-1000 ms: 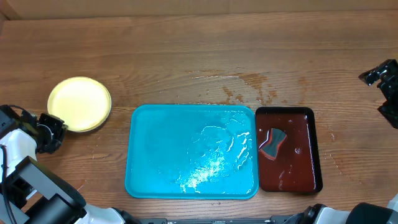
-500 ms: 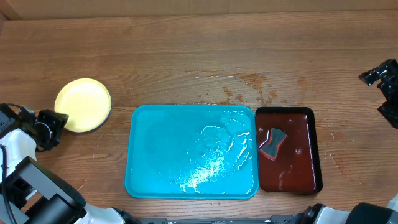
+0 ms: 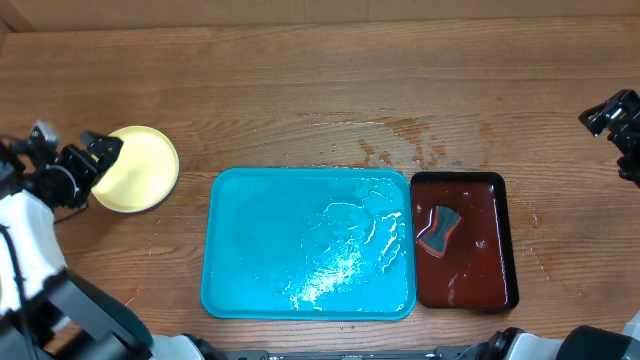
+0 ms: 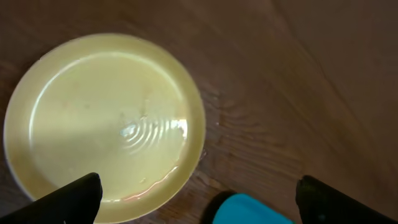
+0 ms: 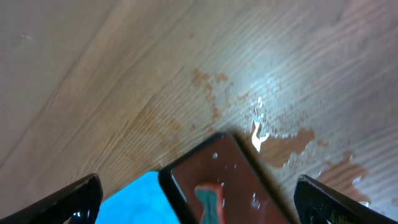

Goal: Clean dirty plates on tray and stack at the side

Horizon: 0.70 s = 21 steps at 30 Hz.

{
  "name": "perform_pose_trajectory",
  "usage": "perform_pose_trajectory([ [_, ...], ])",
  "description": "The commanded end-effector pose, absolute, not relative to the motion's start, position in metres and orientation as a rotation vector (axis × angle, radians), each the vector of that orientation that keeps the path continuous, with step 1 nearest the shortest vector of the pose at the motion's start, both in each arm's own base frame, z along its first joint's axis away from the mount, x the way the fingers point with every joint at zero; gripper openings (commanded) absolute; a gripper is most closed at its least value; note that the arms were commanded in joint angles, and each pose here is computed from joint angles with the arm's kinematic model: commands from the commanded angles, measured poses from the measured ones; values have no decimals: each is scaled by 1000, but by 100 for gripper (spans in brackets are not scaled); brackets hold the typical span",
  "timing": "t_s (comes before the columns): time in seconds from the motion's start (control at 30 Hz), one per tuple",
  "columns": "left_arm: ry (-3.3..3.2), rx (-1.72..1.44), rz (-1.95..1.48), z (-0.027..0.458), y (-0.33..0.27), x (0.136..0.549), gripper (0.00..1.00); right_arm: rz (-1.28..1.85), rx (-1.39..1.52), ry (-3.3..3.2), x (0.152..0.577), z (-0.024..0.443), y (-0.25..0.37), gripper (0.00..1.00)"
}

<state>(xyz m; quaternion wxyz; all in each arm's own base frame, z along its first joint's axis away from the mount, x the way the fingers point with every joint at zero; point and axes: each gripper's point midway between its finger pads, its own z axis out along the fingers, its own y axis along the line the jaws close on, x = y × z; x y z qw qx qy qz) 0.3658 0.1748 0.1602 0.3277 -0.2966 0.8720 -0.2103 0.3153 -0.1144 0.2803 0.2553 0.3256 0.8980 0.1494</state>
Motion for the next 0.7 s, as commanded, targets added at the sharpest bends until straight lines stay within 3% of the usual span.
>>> perform_pose_trajectory([
  [0.0, 2227, -498, -316, 229, 162, 373, 100, 365, 691, 2373, 316, 313, -102, 100],
  [0.27, 2025, -194, -192, 341, 103, 352, 100, 266, 269, 2187, 311, 382, -54, 100],
  [0.43, 1914, -62, -111, 396, 71, 310, 100, 188, -10, 2002, 289, 435, -17, 100],
  [0.67, 1721, 104, 111, 462, 38, 237, 100, 76, -161, 1780, 236, 488, 5, 100],
])
